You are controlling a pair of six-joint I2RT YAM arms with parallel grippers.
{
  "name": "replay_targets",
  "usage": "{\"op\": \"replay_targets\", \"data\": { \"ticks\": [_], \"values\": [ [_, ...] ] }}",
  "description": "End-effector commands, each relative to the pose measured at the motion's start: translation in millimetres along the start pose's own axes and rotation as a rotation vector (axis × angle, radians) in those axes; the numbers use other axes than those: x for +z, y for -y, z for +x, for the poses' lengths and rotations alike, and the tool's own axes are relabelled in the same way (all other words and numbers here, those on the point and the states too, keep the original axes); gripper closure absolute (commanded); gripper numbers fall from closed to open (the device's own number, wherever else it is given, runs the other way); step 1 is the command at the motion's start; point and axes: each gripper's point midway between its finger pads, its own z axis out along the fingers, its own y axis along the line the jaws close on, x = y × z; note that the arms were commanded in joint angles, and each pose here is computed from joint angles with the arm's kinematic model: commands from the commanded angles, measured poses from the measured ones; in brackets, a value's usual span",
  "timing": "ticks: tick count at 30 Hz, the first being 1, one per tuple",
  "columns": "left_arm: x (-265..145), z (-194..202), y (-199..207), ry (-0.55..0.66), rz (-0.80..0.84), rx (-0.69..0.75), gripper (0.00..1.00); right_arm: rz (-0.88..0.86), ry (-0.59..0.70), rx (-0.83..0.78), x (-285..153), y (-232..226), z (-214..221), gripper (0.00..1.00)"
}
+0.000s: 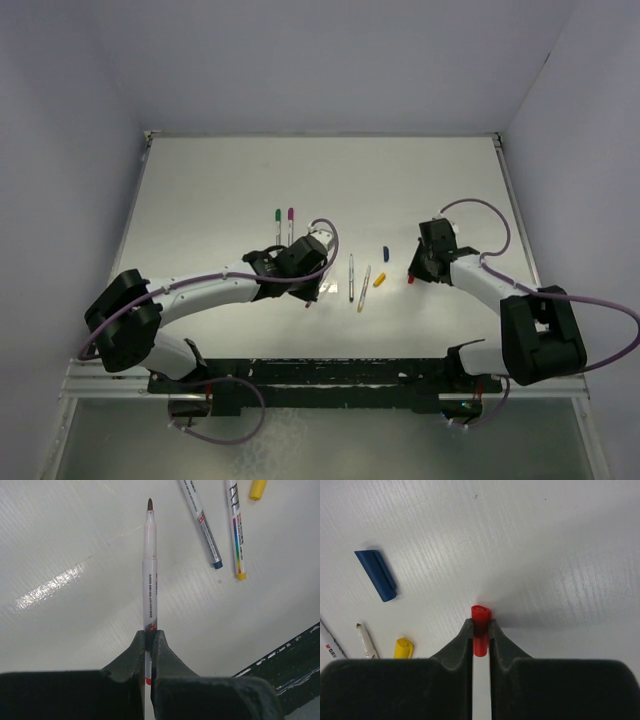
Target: Insert the pens into the pen caps
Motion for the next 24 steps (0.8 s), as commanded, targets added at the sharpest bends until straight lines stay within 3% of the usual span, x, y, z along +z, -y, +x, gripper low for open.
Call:
{"op": "replay_targets", "data": {
  "ticks": [1,8,14,24],
  "values": [
    [-3.8,-13.0,8.7,0.058,0.057,0.015,1.00,-0.002,-0.038,-0.015,2.9,1.9,9.8,1.00],
    [-4.3,-22.7,12.8,0.109,0.081,0.024,1.00,-0.274,0.143,-0.040,-34.7,-50.0,-36.9,1.00],
    [-15.9,-41.2,21.3,0.237,0.146,-0.008,1.00,-0.454,0.364,-0.066,-88.2,-82.2,-85.3,1.00],
    [-39.6,-77.0,49.2,0.488,0.339,-0.011,1.00,-0.882,0.622,-0.037,-155.4,-135.6,-112.5,1.00]
  ]
}}
